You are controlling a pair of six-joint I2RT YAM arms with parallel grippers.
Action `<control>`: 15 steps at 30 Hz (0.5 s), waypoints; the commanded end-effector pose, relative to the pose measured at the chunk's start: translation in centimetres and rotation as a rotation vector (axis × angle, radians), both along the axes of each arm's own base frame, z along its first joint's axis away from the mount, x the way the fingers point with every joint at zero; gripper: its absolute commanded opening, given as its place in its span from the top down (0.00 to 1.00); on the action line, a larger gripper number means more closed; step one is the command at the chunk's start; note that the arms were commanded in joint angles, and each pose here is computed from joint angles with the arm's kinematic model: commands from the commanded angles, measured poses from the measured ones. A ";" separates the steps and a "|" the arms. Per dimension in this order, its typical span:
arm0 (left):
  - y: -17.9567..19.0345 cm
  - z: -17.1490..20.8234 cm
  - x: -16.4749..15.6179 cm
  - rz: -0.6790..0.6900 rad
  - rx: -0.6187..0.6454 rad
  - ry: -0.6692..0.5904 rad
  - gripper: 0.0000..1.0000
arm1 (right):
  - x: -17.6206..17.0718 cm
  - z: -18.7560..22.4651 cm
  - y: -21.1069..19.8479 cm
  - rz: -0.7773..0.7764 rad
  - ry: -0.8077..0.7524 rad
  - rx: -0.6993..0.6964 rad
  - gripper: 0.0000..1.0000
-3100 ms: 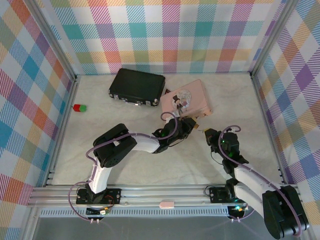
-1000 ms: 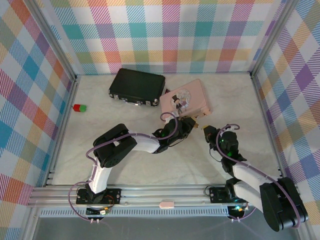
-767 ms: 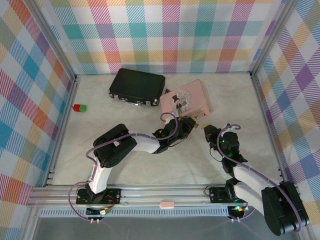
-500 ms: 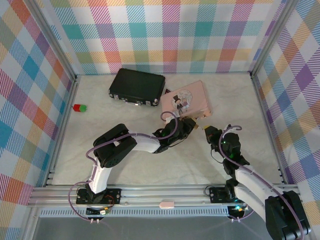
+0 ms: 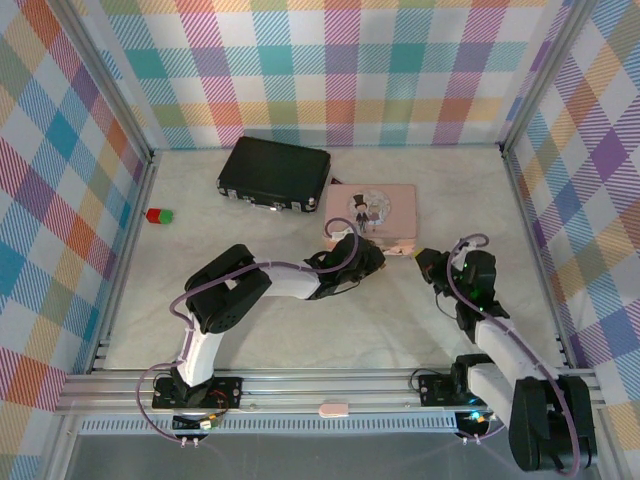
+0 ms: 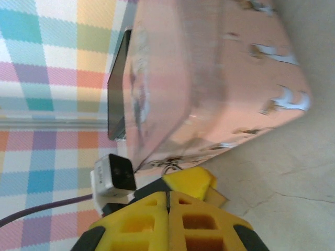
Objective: Unlock a padlock with a key
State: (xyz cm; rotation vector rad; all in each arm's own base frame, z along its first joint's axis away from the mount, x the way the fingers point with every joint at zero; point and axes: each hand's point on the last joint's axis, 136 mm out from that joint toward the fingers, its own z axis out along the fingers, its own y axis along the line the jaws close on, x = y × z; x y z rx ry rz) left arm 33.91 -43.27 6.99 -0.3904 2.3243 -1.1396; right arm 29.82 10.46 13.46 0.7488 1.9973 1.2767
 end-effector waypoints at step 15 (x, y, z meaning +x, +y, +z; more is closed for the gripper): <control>1.8 5.2 0.1 0.015 -0.175 -0.023 0.44 | 0.8 6.1 3.1 0.239 -0.234 -0.073 1.00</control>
